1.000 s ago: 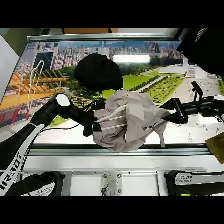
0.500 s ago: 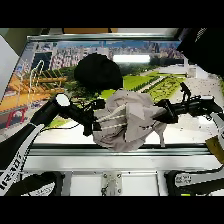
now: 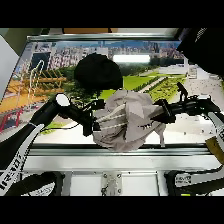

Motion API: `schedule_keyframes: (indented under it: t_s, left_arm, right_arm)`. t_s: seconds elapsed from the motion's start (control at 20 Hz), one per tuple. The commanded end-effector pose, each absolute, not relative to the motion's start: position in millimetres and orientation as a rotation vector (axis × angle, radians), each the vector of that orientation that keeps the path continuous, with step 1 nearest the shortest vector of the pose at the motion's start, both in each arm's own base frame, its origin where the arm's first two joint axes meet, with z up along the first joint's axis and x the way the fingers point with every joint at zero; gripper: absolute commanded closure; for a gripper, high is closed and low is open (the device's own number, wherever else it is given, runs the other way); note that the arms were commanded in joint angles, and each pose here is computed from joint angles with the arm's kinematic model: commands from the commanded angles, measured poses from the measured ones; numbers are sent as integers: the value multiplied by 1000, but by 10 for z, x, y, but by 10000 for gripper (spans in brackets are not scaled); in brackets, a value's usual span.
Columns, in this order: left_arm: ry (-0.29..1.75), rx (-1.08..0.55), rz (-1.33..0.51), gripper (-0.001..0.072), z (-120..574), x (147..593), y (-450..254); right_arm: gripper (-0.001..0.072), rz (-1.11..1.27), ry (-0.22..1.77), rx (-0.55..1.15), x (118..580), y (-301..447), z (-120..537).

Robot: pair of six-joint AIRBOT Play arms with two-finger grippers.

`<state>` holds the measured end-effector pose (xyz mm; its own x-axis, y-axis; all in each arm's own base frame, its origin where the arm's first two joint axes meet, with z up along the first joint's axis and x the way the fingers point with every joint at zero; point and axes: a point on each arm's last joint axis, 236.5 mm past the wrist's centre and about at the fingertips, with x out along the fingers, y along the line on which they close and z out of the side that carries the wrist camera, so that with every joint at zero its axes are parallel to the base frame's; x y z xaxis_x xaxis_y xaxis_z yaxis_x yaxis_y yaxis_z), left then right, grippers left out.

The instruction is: Fold the clothes and pants, and hang the long-sleeved shirts on hangers.

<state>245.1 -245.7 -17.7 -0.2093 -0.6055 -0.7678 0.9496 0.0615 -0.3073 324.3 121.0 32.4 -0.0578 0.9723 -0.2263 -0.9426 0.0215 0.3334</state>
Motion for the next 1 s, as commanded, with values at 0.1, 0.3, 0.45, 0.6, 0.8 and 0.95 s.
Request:
schedule_keyframes:
  t_s: [0.1,0.3,0.45,0.6,0.8,0.95]
  left_arm:
    - [974,473,-1518,693,-173,2458,-2463]
    - [974,473,-1518,693,-173,2458,-2463]
    - [974,473,-1518,693,-173,2458,-2463]
    - [974,473,-1518,693,-173,2458,-2463]
    - [974,474,-1517,693,-174,2460,-2463]
    - [974,474,-1517,693,-174,2460,-2462]
  right_arm:
    - [41,1567,460,85,3236,1215,317]
    - [41,1567,460,85,3235,1215,317]
    - [141,1564,461,84,3241,1214,311]
    - [700,1564,461,83,3242,1214,310]
    - [700,1565,461,83,3240,1217,310]
    - [700,1564,462,83,3241,1217,310]
